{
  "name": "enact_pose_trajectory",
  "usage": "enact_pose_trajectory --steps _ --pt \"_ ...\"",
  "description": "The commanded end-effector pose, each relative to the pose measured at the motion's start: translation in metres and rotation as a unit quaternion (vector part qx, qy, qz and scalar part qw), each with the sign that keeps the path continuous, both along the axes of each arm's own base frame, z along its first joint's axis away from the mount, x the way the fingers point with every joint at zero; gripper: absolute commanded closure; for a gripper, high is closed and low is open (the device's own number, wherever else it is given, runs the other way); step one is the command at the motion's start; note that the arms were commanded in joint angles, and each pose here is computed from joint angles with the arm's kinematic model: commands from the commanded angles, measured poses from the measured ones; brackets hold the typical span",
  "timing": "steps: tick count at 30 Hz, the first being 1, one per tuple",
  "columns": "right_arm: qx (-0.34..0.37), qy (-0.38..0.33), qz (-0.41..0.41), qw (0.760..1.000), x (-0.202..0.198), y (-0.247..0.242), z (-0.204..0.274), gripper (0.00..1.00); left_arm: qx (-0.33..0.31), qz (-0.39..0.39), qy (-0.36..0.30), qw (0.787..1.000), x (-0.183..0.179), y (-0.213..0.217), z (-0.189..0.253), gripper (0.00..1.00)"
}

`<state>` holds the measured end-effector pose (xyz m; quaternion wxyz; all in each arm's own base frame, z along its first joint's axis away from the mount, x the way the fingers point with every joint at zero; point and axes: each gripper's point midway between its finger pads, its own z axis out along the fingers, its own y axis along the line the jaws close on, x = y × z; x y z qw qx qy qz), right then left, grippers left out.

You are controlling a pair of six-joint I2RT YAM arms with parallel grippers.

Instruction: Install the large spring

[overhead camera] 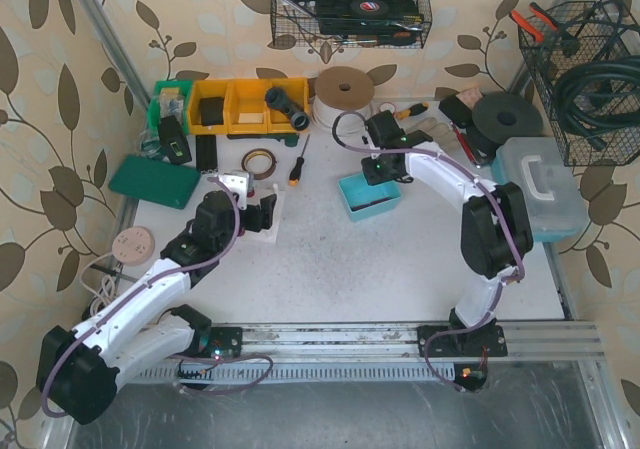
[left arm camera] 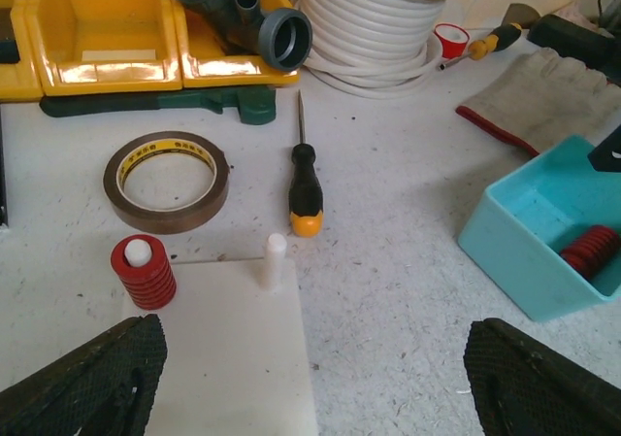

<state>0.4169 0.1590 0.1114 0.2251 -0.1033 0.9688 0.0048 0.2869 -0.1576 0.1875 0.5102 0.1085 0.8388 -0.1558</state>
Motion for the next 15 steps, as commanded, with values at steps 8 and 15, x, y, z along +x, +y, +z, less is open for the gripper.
enact_pose_trajectory --steps 8,15 --pt "0.006 -0.022 0.077 0.997 -0.016 0.006 0.010 0.60 -0.082 0.090 0.084 0.989 -0.011 0.015 0.025 0.02" --pt "0.031 -0.011 0.051 0.998 -0.018 0.011 0.016 0.59 -0.066 0.118 0.118 0.984 -0.026 0.032 0.068 0.02"
